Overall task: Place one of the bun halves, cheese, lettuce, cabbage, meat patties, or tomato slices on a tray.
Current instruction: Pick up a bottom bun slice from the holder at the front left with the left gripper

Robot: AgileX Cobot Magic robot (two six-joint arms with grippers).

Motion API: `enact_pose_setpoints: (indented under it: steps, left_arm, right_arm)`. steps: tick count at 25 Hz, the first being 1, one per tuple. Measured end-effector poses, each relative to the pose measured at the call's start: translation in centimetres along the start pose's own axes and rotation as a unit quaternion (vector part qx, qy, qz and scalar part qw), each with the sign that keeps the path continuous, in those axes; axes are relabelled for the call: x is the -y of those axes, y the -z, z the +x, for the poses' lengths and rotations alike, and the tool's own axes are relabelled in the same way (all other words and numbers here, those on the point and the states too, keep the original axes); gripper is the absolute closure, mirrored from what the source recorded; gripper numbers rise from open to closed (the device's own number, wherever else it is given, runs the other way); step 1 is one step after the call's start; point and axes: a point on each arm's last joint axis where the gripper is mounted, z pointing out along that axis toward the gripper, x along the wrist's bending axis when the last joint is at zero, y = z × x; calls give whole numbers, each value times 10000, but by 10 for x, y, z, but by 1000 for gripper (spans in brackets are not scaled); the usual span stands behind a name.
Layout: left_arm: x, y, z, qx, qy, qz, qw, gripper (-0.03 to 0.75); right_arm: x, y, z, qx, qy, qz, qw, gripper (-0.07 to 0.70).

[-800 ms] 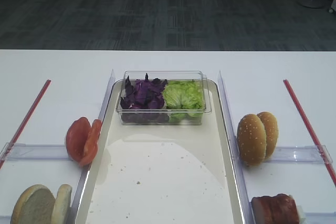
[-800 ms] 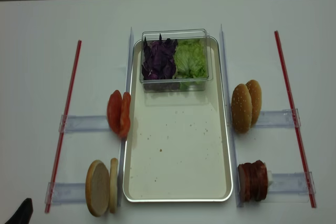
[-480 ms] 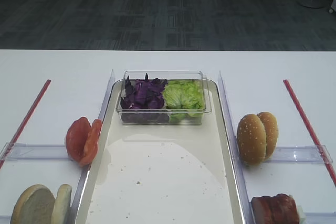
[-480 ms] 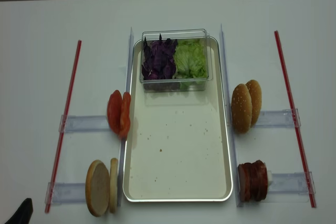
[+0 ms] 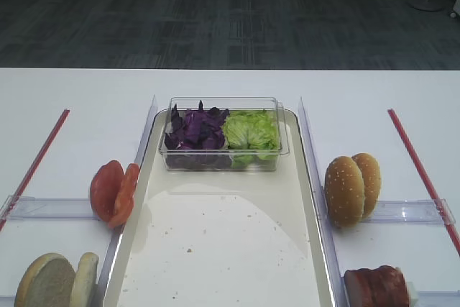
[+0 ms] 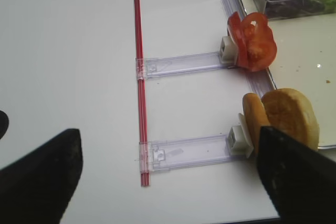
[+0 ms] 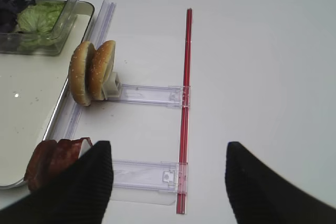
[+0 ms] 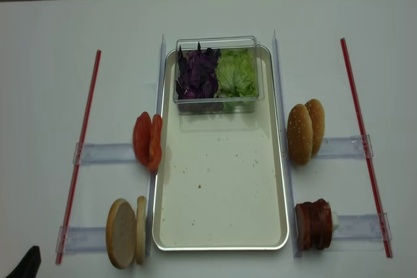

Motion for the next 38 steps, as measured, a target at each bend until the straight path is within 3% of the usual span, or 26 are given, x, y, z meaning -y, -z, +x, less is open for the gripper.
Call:
enact_pose_setpoints:
  steps: [6,11,14,16,17,23,28,38]
  left_arm:
    - [-2,-3,0,-3,37,138,9999,97]
    - [-16,-21,-1,-31,182,1022,9946,97]
    - [-26,-33,-3,-7,280,1549,9875,97]
    - [-36,-46,-6,88,387,2040,9782,97]
    - [-36,-46,-6,88,387,2040,9782,97]
    - [-56,-73,-11,190,500,2837,9574,97]
    - [-76,-92,-14,195,635,3174,9459,97]
    - [-110,-130,-16,138,637,3719,9260,97]
  right_arm:
    - [0,0,0,0,0,0,10000,143]
    - [0,0,0,0,0,0,10000,143]
    - [0,0,0,0,0,0,10000,143]
    - [0,0,0,0,0,0,10000,143]
    - [0,0,0,0,0,0,10000,143]
    - [0,0,0,0,9,0,10000,143]
    - [0,0,0,0,19,0,10000,143]
    - [0,0,0,0,19,0,10000,143]
